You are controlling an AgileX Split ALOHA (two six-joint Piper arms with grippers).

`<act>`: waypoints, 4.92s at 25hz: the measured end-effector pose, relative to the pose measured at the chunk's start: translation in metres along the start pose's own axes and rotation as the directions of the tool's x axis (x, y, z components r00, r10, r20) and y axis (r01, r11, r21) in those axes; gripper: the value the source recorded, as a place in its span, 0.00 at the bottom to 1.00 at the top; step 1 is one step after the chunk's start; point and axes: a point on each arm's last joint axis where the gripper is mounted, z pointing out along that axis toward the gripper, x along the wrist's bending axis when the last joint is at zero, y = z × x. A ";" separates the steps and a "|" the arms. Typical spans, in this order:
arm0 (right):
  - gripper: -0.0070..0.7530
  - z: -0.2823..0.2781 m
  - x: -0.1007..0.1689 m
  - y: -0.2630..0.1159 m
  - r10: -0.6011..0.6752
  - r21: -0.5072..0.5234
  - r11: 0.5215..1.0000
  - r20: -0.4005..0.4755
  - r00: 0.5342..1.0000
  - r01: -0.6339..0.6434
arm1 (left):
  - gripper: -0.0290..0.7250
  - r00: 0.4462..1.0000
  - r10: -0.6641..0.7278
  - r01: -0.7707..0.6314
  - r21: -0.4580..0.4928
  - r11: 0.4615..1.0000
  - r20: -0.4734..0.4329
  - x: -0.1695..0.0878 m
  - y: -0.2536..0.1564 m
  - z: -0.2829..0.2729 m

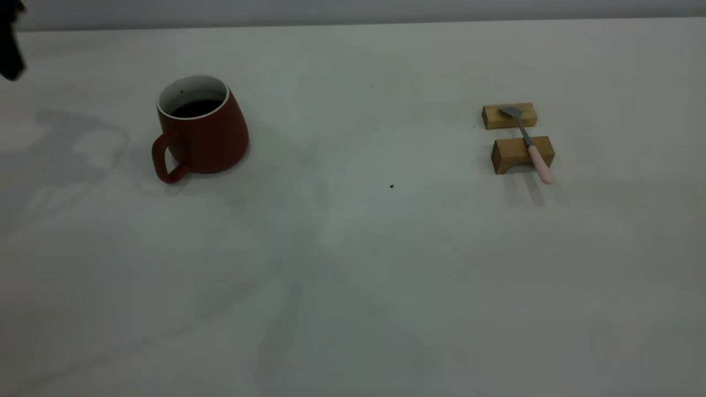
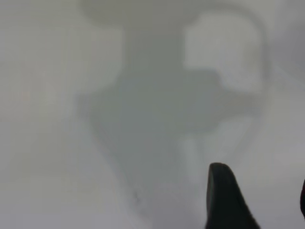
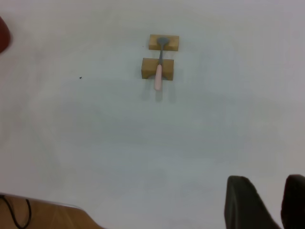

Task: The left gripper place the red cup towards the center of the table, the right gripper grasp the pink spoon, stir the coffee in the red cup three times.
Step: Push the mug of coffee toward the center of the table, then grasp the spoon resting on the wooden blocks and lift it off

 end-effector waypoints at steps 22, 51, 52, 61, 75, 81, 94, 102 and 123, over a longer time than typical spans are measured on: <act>0.32 0.000 0.000 0.000 -0.001 0.000 1.000 0.001 1.000 0.001 | 0.63 0.389 0.919 -0.915 -0.089 0.394 0.071 -0.093 0.054 0.093; 0.32 0.000 0.000 0.000 -0.001 0.000 1.000 0.001 1.000 0.001 | 0.62 0.402 0.916 -0.875 -0.305 0.377 -0.021 -0.224 0.085 0.078; 0.32 0.000 0.000 0.000 -0.001 0.000 1.000 0.001 1.000 0.001 | 0.62 0.421 0.907 -0.867 -0.299 0.398 -0.010 -0.220 0.086 0.070; 0.32 0.000 0.000 0.000 -0.001 0.000 1.000 0.001 1.000 0.001 | 0.62 0.807 0.583 -0.561 -0.181 0.808 0.100 -0.153 0.062 -0.101; 0.32 0.000 0.000 0.000 0.000 0.001 1.000 0.001 1.000 0.000 | 0.62 0.995 0.099 -0.083 -0.371 0.925 0.025 -0.141 -0.065 -0.310; 0.32 0.000 0.000 0.000 0.000 0.001 1.000 0.001 1.000 0.000 | 0.62 0.996 0.013 0.015 -0.295 0.955 0.090 -0.156 -0.141 -0.285; 0.32 0.000 0.000 0.000 0.000 0.001 1.000 0.001 1.000 0.000 | 0.62 0.992 -0.077 0.101 -0.253 0.962 0.101 -0.181 -0.294 -0.194; 0.32 0.000 0.001 0.000 0.005 0.000 1.000 -0.011 1.000 -0.005 | 0.62 0.994 -0.085 0.106 -0.474 0.874 0.065 -0.184 -0.328 -0.195; 0.74 0.101 0.011 0.075 0.221 0.145 0.971 -0.240 0.945 -0.191 | 0.62 0.964 -0.265 0.212 -0.665 0.716 0.022 -0.192 -0.361 -0.201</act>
